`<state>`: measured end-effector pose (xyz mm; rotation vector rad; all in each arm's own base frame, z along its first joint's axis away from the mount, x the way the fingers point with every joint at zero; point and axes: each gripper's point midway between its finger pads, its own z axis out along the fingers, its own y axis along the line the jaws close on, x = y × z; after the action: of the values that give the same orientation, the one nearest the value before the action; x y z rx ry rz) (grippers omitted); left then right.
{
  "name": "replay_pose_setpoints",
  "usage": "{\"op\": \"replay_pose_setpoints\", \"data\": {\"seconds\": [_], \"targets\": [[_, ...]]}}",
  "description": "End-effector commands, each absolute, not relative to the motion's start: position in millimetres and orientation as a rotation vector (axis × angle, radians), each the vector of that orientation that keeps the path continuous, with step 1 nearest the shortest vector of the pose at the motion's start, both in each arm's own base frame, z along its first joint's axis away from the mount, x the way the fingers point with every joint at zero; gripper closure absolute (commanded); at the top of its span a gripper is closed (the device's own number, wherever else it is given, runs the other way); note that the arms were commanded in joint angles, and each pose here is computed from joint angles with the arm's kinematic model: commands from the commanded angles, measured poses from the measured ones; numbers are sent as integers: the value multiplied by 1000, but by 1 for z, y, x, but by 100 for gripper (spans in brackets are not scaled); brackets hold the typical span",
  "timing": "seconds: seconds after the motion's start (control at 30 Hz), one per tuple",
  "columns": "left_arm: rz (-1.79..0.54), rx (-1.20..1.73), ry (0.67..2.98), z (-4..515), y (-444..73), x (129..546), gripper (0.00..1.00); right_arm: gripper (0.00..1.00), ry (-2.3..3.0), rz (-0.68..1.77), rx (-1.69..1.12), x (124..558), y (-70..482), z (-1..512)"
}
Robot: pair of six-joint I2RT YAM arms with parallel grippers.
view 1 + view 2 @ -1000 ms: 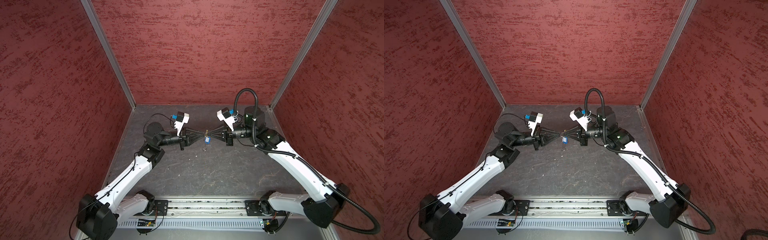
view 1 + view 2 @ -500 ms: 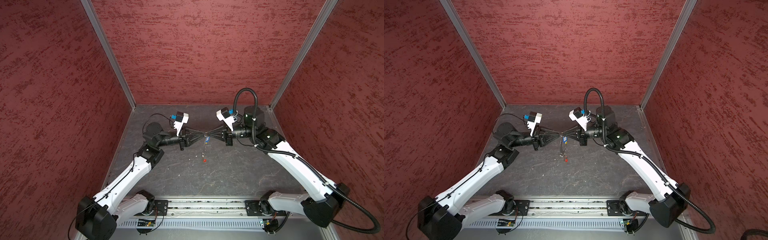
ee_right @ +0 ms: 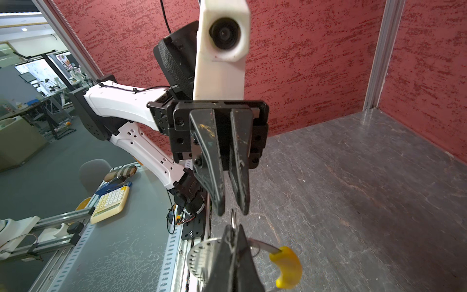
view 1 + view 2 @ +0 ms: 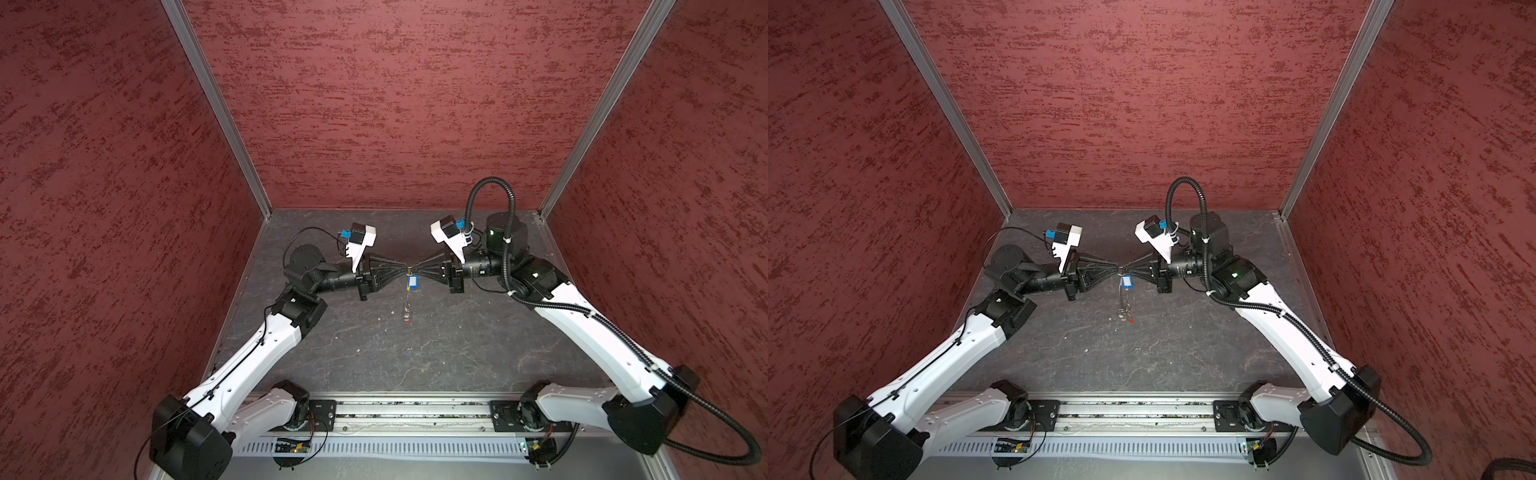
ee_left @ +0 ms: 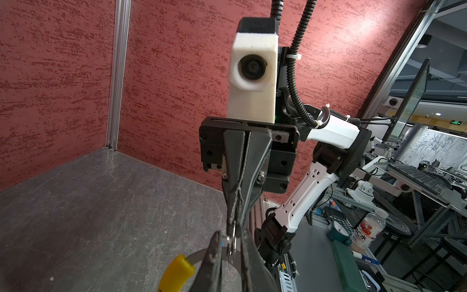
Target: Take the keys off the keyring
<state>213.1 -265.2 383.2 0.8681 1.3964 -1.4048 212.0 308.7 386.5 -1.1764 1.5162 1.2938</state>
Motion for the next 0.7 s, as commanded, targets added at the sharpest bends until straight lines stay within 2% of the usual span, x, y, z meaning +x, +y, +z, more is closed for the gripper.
{"op": "replay_pose_setpoints", "data": {"seconds": [0.0, 0.53, 0.6, 0.67], "targets": [[-1408, 894, 1360, 392, -266, 210, 88, 100, 1388, 1286, -1197, 205, 310, 414], [-1404, 896, 1330, 396, -266, 206, 94, 100, 1411, 1306, -1199, 207, 318, 407], [-1404, 900, 1327, 396, -266, 205, 100, 100, 1418, 1303, -1194, 208, 318, 406], [-1400, 895, 1323, 397, -266, 205, 100, 100, 1419, 1302, -1191, 208, 319, 407]]}}
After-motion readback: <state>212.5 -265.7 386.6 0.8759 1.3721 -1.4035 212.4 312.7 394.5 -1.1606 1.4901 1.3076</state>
